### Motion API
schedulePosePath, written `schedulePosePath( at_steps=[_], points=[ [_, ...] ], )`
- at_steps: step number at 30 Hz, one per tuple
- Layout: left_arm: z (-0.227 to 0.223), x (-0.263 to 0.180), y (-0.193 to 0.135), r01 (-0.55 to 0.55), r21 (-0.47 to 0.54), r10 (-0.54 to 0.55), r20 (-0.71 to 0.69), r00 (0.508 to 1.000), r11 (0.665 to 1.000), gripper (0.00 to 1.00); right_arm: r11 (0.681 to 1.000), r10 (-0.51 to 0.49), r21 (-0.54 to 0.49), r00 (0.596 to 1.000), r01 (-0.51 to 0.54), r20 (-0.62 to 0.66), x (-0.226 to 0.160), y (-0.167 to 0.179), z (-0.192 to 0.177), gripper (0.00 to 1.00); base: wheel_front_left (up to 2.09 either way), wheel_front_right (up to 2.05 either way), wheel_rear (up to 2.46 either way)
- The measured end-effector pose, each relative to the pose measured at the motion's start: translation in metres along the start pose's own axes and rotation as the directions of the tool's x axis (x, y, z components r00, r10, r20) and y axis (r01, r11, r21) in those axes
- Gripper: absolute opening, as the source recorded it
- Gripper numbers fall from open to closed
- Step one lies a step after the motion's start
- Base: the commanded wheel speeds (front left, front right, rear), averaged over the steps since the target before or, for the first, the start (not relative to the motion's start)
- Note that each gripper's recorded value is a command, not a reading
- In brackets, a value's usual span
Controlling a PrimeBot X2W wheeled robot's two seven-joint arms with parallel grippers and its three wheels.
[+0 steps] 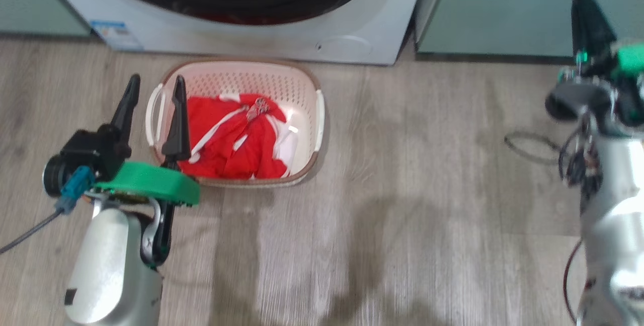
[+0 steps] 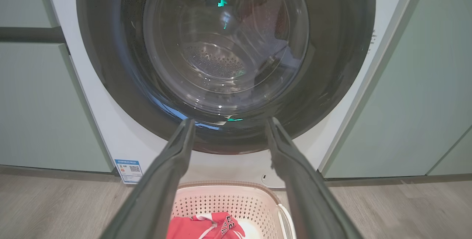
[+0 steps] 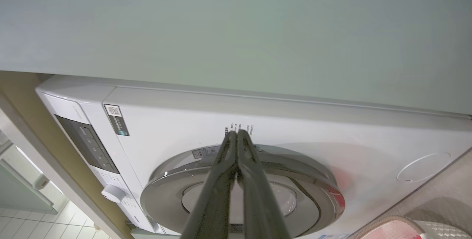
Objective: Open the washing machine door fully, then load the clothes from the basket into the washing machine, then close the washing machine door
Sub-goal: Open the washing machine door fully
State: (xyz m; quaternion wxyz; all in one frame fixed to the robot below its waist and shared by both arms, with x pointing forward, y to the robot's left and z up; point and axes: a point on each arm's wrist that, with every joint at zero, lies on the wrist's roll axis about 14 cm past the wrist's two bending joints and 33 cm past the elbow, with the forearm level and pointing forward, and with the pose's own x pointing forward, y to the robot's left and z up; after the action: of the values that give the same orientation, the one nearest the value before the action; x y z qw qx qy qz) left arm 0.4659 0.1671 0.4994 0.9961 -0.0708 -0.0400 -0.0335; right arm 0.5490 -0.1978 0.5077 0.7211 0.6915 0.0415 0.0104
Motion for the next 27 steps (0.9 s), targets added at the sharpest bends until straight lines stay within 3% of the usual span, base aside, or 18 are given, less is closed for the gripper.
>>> schedulePosePath(
  at_steps=[14, 27],
  points=[
    [-0.011, 0.019, 0.018, -0.031, 0.008, 0.031, -0.001, 1.000, 0.999, 1.00, 0.997, -0.016, -0.079, 0.947, -0.010, -0.322, 0.097, 0.014, -0.084, 0.00, 0.00, 0.00, 0.00],
    [-0.026, 0.029, 0.029, -0.049, 0.017, 0.049, -0.021, 0.999, 0.999, 1.00, 0.987, -0.081, -0.158, 0.890, 0.010, -0.449, 0.144, 0.011, -0.127, 0.00, 0.00, 0.00, 0.00]
  ],
)
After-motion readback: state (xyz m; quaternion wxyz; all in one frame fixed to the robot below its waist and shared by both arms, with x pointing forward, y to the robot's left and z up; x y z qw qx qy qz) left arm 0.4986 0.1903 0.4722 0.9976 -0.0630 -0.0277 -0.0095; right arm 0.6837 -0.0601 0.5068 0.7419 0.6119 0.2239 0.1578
